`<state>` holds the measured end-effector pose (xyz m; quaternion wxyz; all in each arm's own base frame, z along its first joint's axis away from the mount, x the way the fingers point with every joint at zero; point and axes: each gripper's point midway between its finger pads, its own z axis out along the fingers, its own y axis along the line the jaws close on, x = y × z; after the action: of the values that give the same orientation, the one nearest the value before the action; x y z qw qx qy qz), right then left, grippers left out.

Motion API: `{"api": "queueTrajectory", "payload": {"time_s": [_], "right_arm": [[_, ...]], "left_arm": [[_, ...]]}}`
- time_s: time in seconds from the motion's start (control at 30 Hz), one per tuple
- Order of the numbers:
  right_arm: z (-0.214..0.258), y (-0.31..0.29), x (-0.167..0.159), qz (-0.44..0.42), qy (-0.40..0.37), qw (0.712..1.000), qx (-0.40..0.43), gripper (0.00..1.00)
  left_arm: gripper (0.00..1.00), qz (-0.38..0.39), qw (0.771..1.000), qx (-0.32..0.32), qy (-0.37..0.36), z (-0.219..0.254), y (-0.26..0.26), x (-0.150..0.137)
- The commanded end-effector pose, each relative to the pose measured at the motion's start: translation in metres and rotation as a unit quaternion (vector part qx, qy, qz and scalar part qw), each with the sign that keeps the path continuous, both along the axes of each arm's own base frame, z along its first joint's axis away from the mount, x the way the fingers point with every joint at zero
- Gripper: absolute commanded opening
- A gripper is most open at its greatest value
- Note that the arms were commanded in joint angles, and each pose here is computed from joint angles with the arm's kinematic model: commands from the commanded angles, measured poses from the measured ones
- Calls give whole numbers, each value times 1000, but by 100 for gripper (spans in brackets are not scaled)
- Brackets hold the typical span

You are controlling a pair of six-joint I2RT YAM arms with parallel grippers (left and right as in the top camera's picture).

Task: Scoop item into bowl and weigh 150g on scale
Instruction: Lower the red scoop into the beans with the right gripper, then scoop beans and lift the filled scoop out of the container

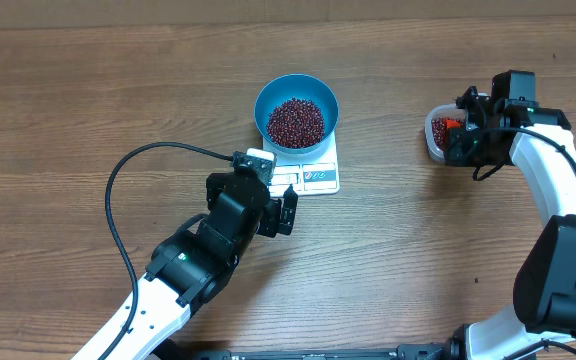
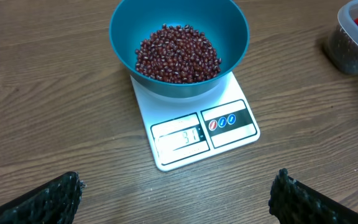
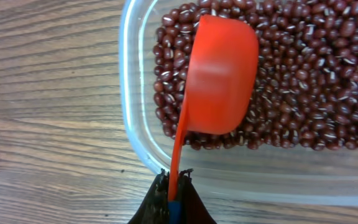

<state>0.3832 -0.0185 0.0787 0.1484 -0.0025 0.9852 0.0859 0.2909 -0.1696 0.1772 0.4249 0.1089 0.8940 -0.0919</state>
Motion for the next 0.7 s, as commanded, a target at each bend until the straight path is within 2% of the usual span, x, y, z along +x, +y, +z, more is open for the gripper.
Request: {"api": "queueTrajectory", "payload": {"time_s": [0.0,0.67], "right_arm": [[7,14,8,15,-14,999,36,4],[10,12,10,19,-23,998,51,4]], "left_arm": [[100,13,1000,-10,-9,10,1,5],[100,13,1000,-10,-9,10,1,5]]}}
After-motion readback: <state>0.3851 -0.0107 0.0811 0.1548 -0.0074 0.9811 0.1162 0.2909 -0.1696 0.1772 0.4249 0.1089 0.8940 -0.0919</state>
